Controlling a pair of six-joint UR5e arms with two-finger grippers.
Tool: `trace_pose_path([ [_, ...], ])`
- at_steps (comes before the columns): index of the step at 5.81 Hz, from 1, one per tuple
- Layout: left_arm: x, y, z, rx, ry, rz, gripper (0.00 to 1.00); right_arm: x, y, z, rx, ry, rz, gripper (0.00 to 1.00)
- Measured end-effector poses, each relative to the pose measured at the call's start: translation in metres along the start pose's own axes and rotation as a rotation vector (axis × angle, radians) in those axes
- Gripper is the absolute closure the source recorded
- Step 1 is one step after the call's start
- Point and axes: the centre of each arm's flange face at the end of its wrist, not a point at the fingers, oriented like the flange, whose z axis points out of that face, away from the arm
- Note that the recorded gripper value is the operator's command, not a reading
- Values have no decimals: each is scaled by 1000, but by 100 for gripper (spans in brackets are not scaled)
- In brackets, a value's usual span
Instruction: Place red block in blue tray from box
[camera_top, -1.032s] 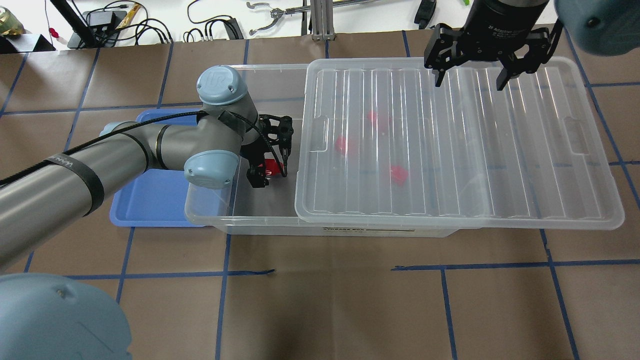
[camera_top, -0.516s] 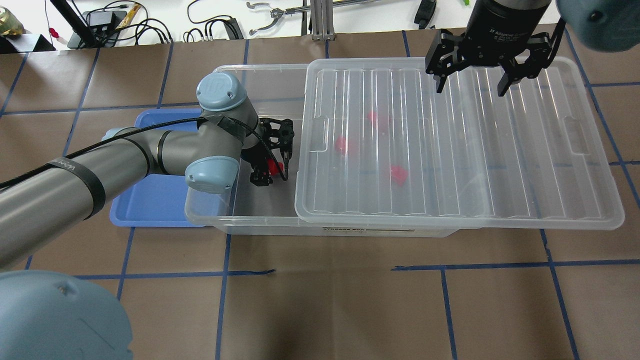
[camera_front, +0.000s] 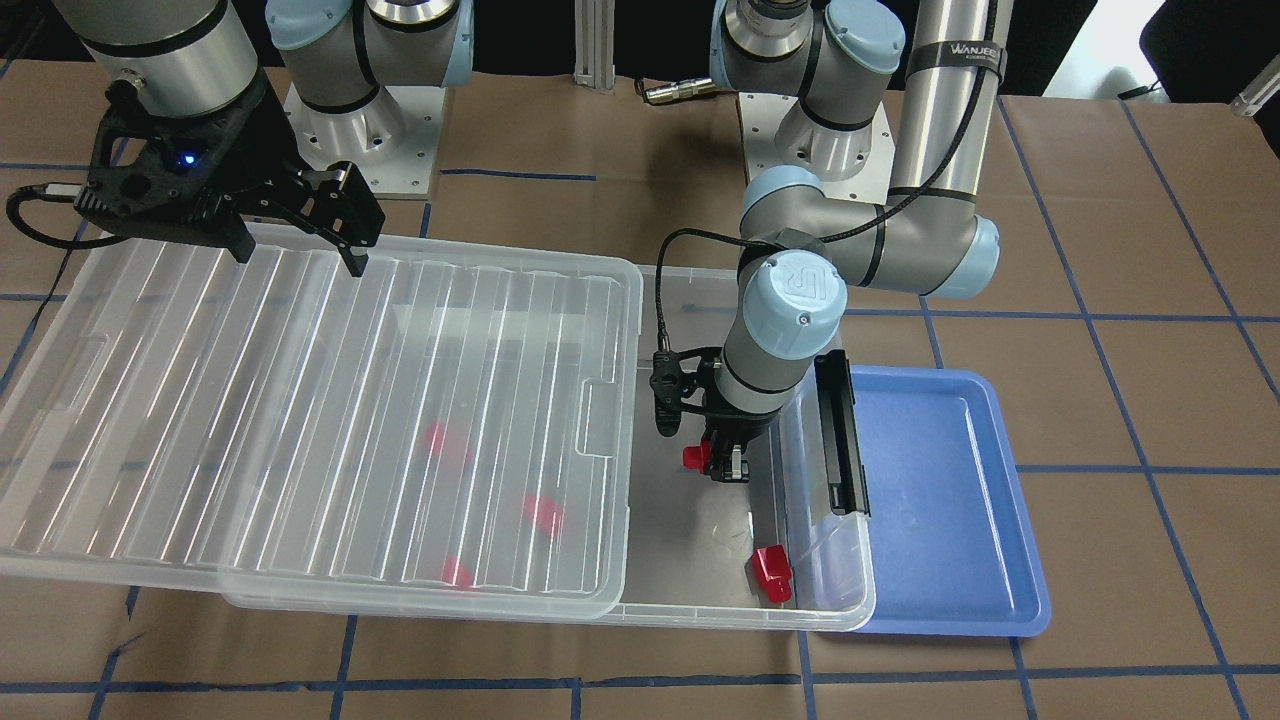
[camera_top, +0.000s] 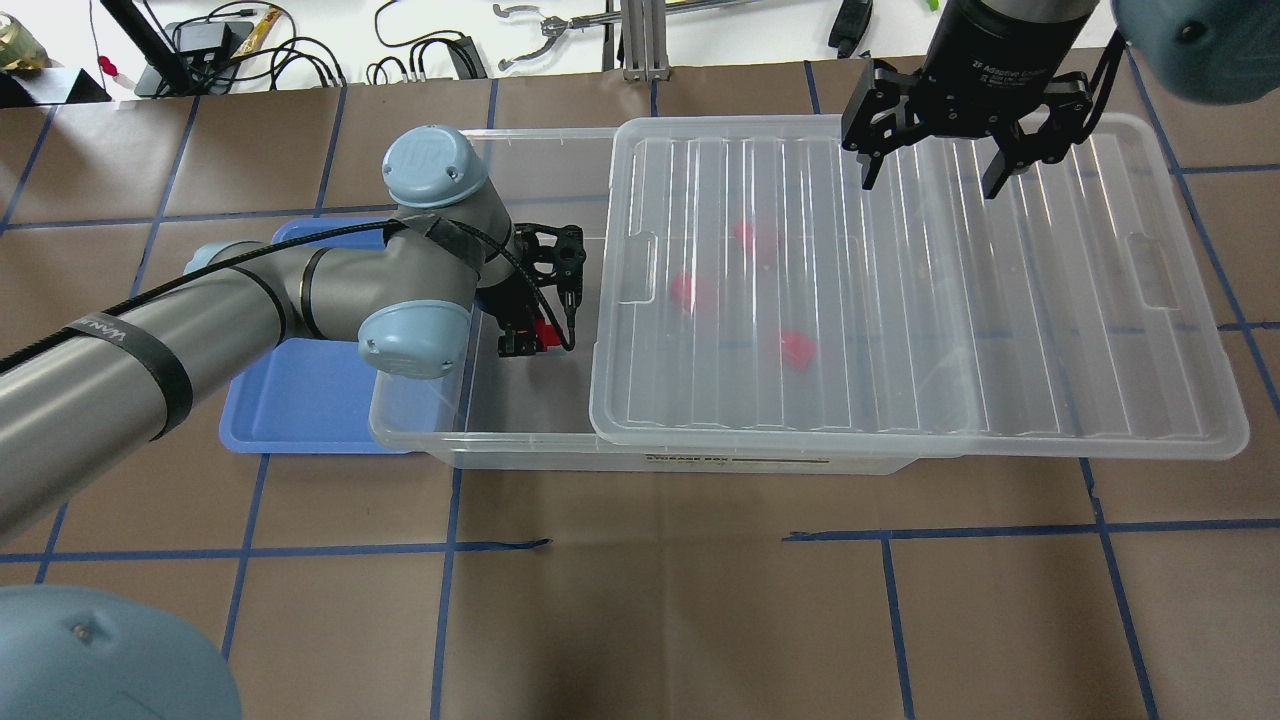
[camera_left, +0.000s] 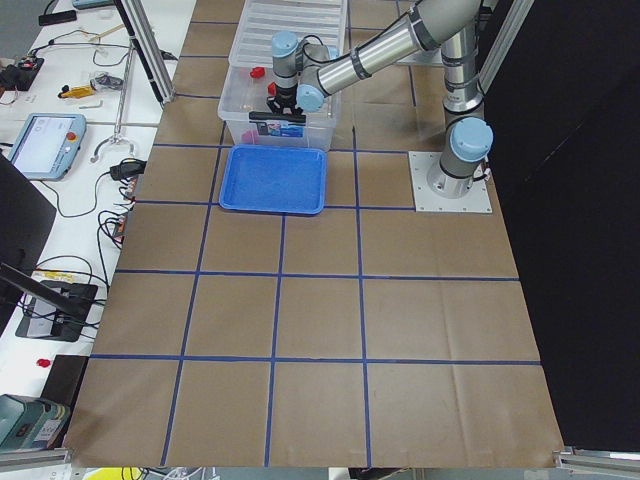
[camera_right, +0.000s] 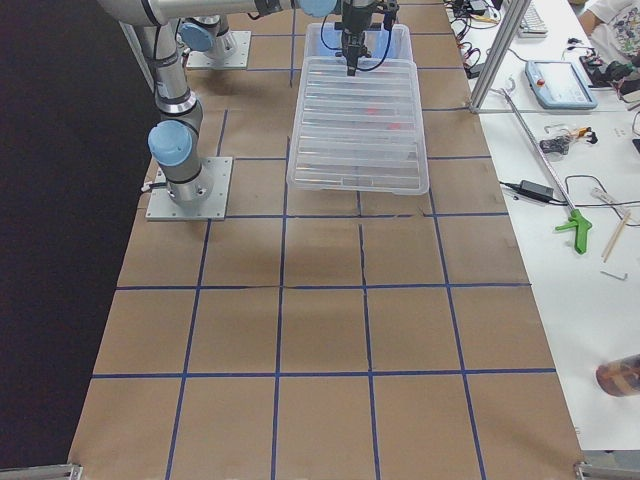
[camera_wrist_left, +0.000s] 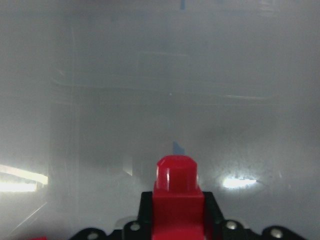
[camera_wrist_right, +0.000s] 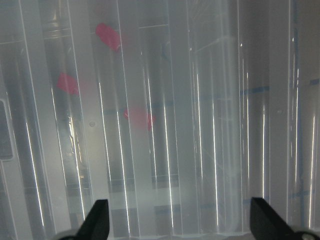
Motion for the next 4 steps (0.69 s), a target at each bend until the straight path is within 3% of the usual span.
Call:
trace_pose_path([
  [3, -22, -13, -113, -6, 39, -3, 85, 0, 0, 1, 1, 4, 0, 0],
  [4, -21, -3, -154, -16, 27, -19, 84, 0, 0, 2, 0, 3, 0, 0],
])
